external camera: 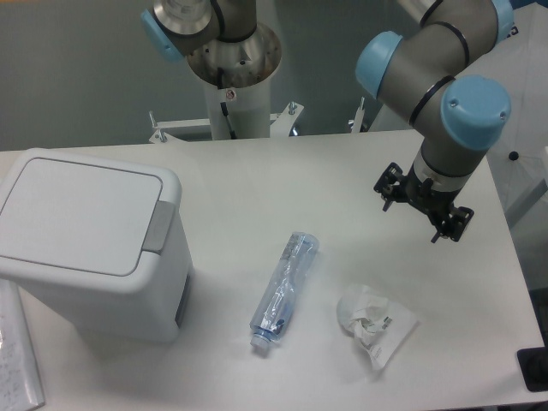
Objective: Open the trash can
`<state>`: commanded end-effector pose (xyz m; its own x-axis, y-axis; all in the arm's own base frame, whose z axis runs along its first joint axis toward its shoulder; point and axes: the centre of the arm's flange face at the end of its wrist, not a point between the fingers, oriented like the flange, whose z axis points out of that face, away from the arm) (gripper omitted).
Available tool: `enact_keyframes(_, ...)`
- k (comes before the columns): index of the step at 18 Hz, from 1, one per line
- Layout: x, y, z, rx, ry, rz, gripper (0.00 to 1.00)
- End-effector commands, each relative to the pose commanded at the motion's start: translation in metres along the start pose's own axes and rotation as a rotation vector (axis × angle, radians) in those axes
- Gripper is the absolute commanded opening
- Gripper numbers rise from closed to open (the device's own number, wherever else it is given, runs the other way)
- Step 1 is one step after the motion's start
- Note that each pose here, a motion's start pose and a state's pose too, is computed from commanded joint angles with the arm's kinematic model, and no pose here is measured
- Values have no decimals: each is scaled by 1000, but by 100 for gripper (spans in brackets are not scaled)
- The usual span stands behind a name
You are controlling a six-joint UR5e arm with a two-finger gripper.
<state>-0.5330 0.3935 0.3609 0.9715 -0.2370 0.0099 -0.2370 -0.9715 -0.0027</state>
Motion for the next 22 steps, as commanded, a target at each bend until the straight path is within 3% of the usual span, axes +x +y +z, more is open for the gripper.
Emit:
enact_keyframes(12,23,-17,-20,45,-15,22,100)
enact_keyframes(16,52,-28,-35,91,-12,-99,100)
enact_keyframes(20,71,-48,-49,129,-14,-168,100)
enact_keyframes(22,84,-67,-54,148,-13,-157,100)
